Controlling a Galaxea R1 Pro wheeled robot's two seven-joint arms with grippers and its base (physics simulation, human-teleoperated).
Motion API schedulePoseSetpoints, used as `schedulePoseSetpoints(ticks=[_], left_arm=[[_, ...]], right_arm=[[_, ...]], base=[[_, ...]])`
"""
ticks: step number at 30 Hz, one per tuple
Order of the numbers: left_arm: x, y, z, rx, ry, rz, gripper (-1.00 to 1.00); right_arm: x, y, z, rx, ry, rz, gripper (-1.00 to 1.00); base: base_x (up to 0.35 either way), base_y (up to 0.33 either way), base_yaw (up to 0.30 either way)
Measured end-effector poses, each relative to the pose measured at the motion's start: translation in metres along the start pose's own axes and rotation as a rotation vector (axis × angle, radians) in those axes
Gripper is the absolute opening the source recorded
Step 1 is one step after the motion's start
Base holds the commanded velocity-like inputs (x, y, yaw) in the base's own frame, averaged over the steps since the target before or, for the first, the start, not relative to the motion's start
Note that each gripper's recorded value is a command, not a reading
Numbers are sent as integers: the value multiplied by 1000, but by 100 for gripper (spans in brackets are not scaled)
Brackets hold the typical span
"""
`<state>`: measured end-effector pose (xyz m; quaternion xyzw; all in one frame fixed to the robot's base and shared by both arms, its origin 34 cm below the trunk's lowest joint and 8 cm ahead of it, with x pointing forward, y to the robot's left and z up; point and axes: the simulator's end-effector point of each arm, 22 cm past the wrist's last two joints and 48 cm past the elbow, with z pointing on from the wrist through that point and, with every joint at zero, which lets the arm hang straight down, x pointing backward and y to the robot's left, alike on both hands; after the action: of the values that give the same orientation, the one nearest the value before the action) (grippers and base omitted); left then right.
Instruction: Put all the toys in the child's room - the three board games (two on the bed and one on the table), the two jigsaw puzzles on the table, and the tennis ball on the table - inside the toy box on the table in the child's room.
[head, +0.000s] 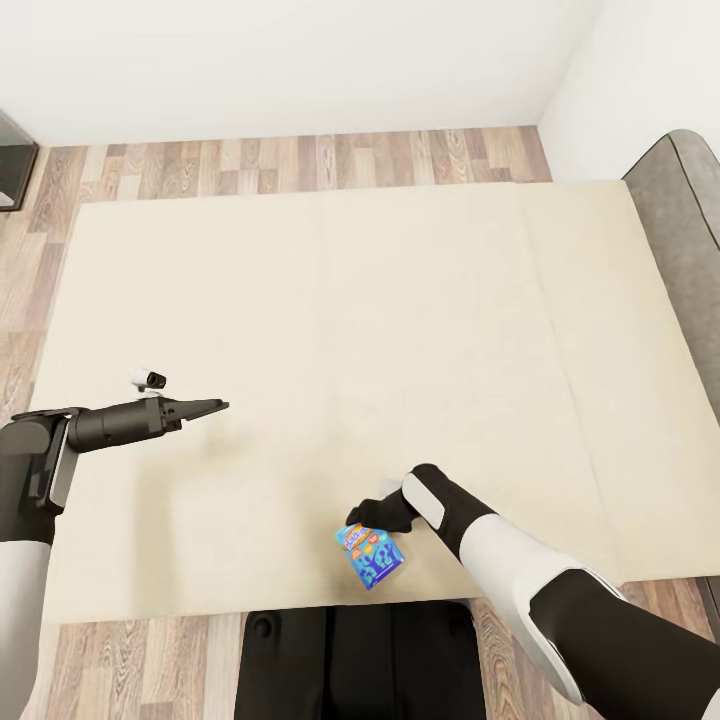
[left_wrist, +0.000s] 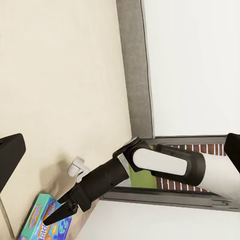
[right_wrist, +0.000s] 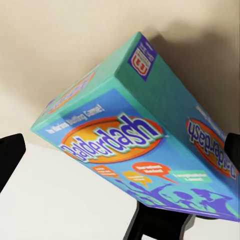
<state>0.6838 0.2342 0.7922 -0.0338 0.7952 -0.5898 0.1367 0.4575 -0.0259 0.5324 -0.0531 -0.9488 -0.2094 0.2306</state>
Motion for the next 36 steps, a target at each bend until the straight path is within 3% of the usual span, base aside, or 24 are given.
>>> schedulePoseSetpoints(ticks=[36], left_arm=[[0, 0, 0, 0, 0, -1, 100]], right_arm=[[-23, 4, -2, -17, -100, 14, 100]], base=[[0, 0, 0]])
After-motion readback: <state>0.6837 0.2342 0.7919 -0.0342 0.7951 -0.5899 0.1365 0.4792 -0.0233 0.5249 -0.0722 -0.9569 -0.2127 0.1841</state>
